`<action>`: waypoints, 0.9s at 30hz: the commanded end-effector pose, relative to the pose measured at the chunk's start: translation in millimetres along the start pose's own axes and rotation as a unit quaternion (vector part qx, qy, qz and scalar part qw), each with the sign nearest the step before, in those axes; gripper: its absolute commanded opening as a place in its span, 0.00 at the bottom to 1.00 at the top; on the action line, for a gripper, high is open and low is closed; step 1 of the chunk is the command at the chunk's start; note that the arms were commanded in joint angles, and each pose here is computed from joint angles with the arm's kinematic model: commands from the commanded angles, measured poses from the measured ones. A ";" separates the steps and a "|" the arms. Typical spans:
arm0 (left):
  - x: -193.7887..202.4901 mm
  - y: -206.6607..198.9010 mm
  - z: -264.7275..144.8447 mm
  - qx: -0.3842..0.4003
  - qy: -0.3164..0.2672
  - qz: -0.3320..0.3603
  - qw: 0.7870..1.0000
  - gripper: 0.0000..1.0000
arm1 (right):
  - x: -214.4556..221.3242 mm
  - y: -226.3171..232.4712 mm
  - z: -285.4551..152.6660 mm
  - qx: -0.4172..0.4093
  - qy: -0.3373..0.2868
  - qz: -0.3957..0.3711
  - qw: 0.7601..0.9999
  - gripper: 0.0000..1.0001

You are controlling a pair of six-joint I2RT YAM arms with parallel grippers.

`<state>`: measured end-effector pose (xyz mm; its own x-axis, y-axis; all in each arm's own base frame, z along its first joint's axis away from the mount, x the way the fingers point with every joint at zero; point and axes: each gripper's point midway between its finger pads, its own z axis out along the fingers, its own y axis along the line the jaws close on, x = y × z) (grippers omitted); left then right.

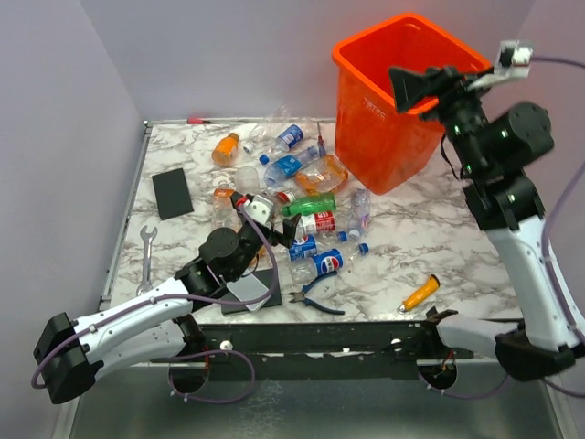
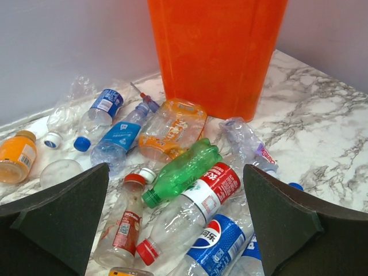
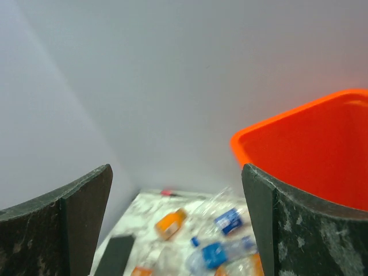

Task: Put the plastic bottles in the bin
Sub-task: Pick up the plastic bottle at the center of the board.

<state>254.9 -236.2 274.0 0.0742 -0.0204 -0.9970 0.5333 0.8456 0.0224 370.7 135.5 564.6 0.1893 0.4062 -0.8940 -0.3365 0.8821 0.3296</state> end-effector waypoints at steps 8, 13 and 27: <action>14.4 9.9 1.8 -0.032 0.018 0.017 0.999 0.99 | 190.8 -13.5 -144.9 -0.022 0.234 0.169 0.957 0.95; 13.4 0.9 3.9 -0.017 0.048 -0.003 0.999 0.99 | 268.1 -53.9 -196.5 0.055 0.294 0.190 0.935 0.96; 64.8 -59.0 -2.3 0.125 0.146 0.034 0.981 0.99 | 393.7 -99.8 -282.2 0.224 0.369 0.355 0.830 0.88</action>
<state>240.7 -271.1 218.1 -0.1043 0.1970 -0.9748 0.6490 0.7562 0.0834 214.4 138.5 99.7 -0.6479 0.6296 -0.4288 0.1918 0.6796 0.7081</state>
